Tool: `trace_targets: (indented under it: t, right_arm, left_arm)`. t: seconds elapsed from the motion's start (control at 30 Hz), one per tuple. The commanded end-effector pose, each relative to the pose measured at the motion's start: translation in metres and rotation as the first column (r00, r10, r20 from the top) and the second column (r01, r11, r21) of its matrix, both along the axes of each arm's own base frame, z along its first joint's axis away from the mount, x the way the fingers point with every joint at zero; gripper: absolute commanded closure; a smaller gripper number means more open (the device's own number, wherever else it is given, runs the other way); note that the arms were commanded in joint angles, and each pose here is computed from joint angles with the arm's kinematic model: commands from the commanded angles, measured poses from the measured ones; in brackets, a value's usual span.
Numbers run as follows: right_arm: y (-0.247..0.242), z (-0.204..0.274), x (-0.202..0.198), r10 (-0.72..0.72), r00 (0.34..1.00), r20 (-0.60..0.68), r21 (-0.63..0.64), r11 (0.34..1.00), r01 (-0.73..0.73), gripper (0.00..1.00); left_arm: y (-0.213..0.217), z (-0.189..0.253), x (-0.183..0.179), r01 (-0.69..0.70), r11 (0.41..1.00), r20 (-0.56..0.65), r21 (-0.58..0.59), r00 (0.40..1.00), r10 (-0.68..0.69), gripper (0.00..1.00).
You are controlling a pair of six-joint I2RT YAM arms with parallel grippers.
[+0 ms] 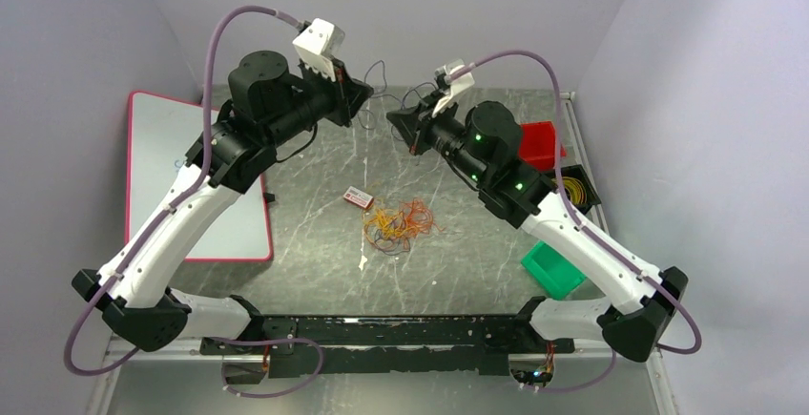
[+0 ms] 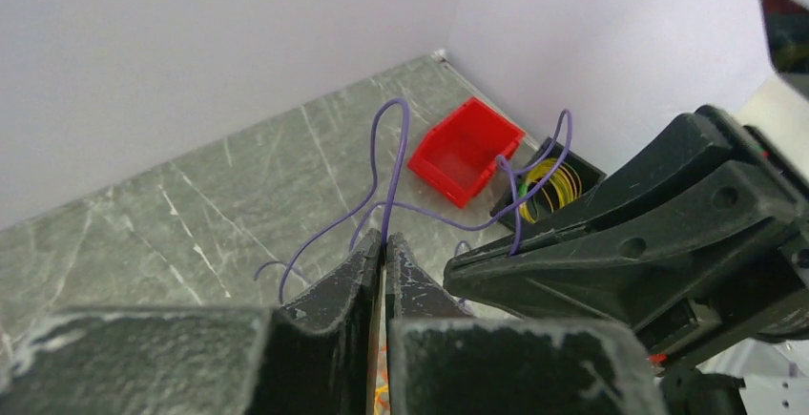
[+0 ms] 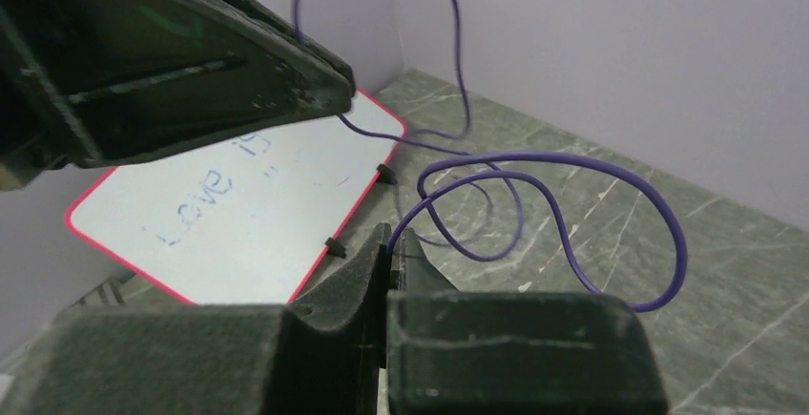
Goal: Untangle the cables
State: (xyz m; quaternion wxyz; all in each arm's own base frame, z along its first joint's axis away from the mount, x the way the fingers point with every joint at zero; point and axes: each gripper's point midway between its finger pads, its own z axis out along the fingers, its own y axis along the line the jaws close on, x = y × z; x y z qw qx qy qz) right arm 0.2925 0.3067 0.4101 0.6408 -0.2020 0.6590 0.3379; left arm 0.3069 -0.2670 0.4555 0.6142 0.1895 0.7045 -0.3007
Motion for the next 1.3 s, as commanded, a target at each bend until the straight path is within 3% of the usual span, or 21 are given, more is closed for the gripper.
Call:
trace_targets:
  t: [0.0, 0.23, 0.63, 0.93, 1.27]
  right_arm:
    - [-0.008, 0.019, -0.025, 0.077, 0.992, 0.105, -0.011, 0.997, -0.077, 0.98]
    - [-0.02, 0.033, -0.048, 0.129, 0.954, 0.269, -0.025, 0.992, -0.127, 0.93]
    - [-0.025, 0.026, -0.05, 0.134, 0.943, 0.305, -0.088, 0.99, -0.112, 0.86]
    - [-0.024, 0.049, -0.058, 0.122, 0.958, 0.258, 0.102, 0.983, -0.153, 0.87]
    - [-0.012, 0.054, -0.056, 0.152, 0.981, 0.118, 0.291, 0.939, -0.181, 0.7]
  left_arm:
    - [-0.013, 0.003, -0.016, 0.125, 0.992, 0.026, -0.013, 0.992, -0.125, 0.93]
    - [-0.032, 0.001, -0.042, 0.309, 0.951, 0.036, -0.013, 0.951, -0.308, 0.93]
    - [-0.035, -0.001, -0.066, 0.416, 0.909, 0.062, -0.011, 0.908, -0.414, 0.93]
    - [-0.034, -0.015, -0.063, 0.407, 0.913, 0.056, 0.012, 0.912, -0.407, 0.93]
    - [-0.038, -0.016, -0.063, 0.418, 0.908, 0.055, 0.005, 0.907, -0.418, 0.93]
